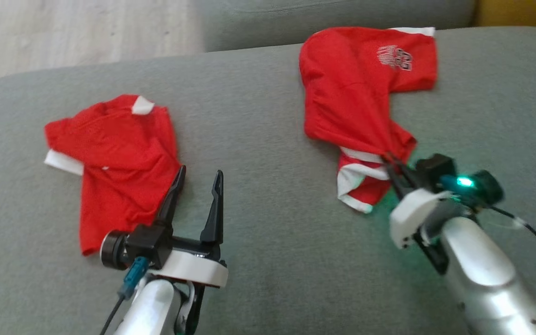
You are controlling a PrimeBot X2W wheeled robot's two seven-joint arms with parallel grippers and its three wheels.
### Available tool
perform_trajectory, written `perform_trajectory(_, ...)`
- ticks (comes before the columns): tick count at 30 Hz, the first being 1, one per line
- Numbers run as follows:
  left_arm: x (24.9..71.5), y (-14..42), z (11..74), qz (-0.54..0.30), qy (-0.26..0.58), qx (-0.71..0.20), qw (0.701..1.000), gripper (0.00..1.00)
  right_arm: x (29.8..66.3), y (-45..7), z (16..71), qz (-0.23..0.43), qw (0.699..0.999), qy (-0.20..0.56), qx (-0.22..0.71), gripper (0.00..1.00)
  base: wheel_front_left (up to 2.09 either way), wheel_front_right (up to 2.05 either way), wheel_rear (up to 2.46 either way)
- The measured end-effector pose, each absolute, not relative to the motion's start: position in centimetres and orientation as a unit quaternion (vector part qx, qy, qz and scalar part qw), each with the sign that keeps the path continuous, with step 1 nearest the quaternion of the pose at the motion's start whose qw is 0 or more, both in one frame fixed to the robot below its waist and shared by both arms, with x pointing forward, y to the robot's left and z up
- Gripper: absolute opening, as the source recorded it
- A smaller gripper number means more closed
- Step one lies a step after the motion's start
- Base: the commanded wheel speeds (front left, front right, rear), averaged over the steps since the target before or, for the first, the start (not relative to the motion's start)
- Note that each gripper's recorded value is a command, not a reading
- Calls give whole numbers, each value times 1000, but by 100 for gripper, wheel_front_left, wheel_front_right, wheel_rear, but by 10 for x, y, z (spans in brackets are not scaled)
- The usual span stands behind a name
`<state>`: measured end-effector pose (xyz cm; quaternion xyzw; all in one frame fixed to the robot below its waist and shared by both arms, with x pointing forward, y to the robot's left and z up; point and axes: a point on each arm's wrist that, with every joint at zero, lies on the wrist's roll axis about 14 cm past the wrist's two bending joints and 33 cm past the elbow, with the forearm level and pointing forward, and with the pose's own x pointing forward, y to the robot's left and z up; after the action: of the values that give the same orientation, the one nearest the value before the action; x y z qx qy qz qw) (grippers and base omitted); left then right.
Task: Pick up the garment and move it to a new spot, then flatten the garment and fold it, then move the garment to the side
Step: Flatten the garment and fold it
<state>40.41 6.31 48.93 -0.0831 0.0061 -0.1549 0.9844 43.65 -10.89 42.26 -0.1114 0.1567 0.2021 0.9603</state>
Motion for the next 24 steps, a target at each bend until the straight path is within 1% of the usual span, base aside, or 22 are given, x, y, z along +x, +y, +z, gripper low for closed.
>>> perform_trajectory(2, 404, 56, 489, -166, 7, -85, 982, 100, 433, -130, 424, 170, 967, 158, -103, 0, 0, 0, 0)
perform_trajectory(3, 404, 52, 489, -172, 7, -85, 981, 100, 431, -139, 424, 154, 971, 158, -93, 38, 0, 0, 0)
perform_trajectory(4, 405, 49, 490, -176, 7, -86, 981, 100, 428, -145, 424, 141, 974, 156, -83, 38, 0, 0, 0)
perform_trajectory(5, 405, 46, 490, -181, 7, -86, 980, 100, 424, -148, 424, 134, 976, 154, -79, 100, 0, 0, 0)
perform_trajectory(9, 406, 36, 490, -194, 7, -87, 977, 100, 416, -147, 430, 122, 981, 137, -61, 100, 0, 0, 0)
perform_trajectory(13, 406, 32, 491, -200, 5, -83, 976, 100, 419, -154, 451, 97, 990, 94, -36, 100, 0, 0, 0)
perform_trajectory(16, 405, 32, 492, -203, 4, -83, 976, 100, 417, -153, 465, 91, 994, 61, -11, 100, 0, 0, 0)
perform_trajectory(20, 404, 33, 495, -201, 1, -82, 976, 100, 407, -154, 479, 78, 996, 26, 31, 100, 0, 0, 0)
perform_trajectory(24, 403, 35, 493, -198, 3, -84, 977, 100, 393, -170, 479, 45, 996, 16, 69, 100, 0, 0, 0)
